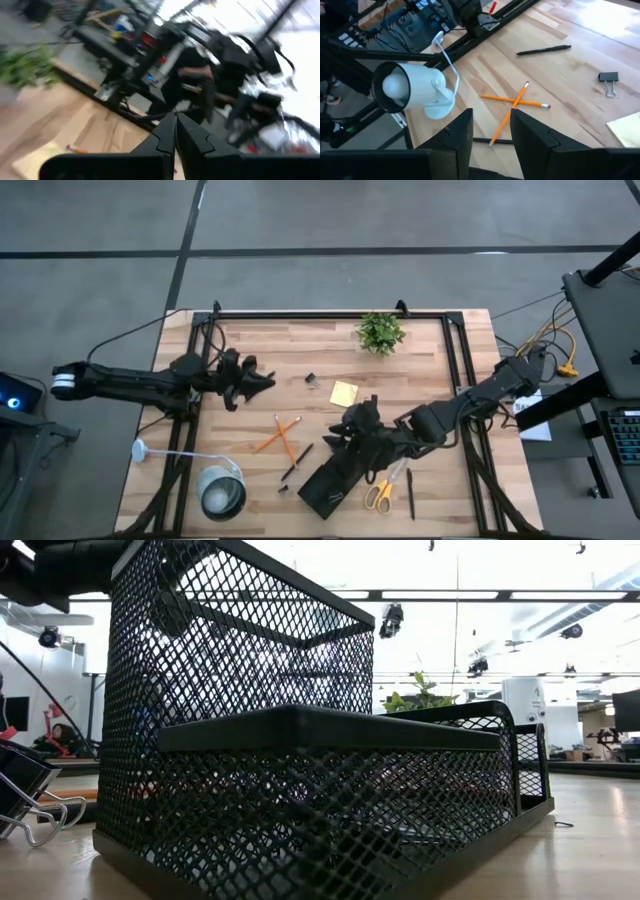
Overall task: Pick and place office supplies into organizer
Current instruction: Put the left top pencil into the desk organizer
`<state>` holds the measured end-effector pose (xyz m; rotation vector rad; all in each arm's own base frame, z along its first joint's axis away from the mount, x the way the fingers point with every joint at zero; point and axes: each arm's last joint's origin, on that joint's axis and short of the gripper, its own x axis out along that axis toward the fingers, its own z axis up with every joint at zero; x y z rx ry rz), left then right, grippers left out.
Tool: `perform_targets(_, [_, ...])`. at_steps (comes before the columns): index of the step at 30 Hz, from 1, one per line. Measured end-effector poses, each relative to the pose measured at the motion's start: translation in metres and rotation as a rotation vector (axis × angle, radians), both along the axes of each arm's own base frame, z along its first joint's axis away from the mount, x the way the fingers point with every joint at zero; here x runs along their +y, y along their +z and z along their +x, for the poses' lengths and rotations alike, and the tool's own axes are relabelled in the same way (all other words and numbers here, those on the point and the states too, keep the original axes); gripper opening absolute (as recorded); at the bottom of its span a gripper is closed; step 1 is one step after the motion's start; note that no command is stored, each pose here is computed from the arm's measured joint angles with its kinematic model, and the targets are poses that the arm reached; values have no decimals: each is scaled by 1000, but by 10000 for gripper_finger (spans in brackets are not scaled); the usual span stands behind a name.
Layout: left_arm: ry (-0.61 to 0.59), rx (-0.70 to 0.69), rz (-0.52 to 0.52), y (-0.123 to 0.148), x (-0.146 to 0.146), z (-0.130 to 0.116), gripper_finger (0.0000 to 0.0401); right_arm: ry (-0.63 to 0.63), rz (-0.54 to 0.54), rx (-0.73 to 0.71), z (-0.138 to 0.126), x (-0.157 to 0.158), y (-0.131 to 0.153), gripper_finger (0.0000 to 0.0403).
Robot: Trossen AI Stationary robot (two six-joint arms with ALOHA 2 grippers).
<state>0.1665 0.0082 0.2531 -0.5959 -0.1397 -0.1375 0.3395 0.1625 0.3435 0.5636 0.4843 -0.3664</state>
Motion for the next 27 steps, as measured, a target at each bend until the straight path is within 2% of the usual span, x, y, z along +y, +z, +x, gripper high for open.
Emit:
perform_targets(7, [-117,81,401,-3,-4,15,1,5,-19,23,0,0,-3,117])
perform_targets(11, [-128,162,430,-14,-4,24,19,13,-10,65,-3,0,-6,117])
perform_targets(15, [-150,261,426,-20,-4,32,59,37,25,123,-6,0,-10,118])
perform_targets(19, [-160,258,622,-17,-4,42,98,87,49,137,-7,2,-9,117])
perform_targets(23, [-143,230,782,-11,-4,53,107,131,51,80,-9,1,2,117])
perform_targets(27, [-150,233,828,-9,-4,64,107,150,30,-10,-15,-5,22,119])
